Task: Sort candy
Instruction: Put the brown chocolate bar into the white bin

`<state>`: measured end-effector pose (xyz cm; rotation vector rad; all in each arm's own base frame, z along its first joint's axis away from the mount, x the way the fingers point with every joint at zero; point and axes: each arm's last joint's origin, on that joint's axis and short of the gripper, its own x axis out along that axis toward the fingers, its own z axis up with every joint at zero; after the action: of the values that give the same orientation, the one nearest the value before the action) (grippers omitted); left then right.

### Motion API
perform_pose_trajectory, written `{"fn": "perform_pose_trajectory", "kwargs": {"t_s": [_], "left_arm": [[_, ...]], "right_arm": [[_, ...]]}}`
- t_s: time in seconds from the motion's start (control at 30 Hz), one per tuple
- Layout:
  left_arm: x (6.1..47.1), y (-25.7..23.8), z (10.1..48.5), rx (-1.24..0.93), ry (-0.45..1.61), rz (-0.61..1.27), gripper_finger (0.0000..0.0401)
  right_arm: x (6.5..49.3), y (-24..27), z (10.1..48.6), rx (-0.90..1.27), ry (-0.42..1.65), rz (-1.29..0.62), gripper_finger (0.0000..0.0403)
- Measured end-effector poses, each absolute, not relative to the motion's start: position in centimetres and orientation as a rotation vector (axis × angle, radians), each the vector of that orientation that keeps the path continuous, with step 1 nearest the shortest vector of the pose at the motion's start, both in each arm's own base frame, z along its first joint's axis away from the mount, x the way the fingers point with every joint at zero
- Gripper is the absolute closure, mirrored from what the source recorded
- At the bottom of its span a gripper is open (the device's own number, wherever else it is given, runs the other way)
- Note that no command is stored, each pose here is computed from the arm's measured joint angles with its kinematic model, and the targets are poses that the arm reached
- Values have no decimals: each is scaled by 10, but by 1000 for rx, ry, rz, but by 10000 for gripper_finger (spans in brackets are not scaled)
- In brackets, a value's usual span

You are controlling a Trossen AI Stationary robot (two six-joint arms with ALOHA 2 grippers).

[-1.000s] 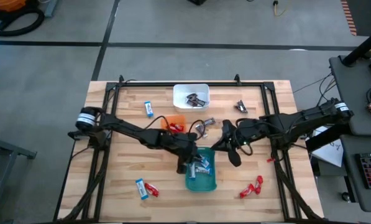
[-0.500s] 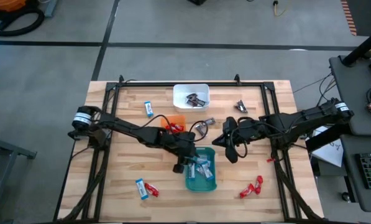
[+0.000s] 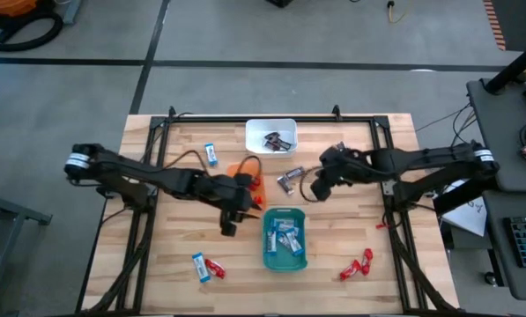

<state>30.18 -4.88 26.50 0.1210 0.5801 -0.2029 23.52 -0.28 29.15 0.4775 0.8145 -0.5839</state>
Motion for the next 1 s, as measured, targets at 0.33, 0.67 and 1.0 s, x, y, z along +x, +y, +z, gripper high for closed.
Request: {"fn": "perform_pose_trajectory", "kwargs": {"t_s": [0.33,0.67,1.0], "left_arm": [[247,-46,270,25,452,-2,304],[203,-36,265,-51,340,137,304],[192,-31,263,-29,311,193,304]], "right_arm": [[223,-74,275,513,967,-845,394],[198,-149,255,608,1090,-903,394],[191,-199,216,741,1192,-913,313]]}}
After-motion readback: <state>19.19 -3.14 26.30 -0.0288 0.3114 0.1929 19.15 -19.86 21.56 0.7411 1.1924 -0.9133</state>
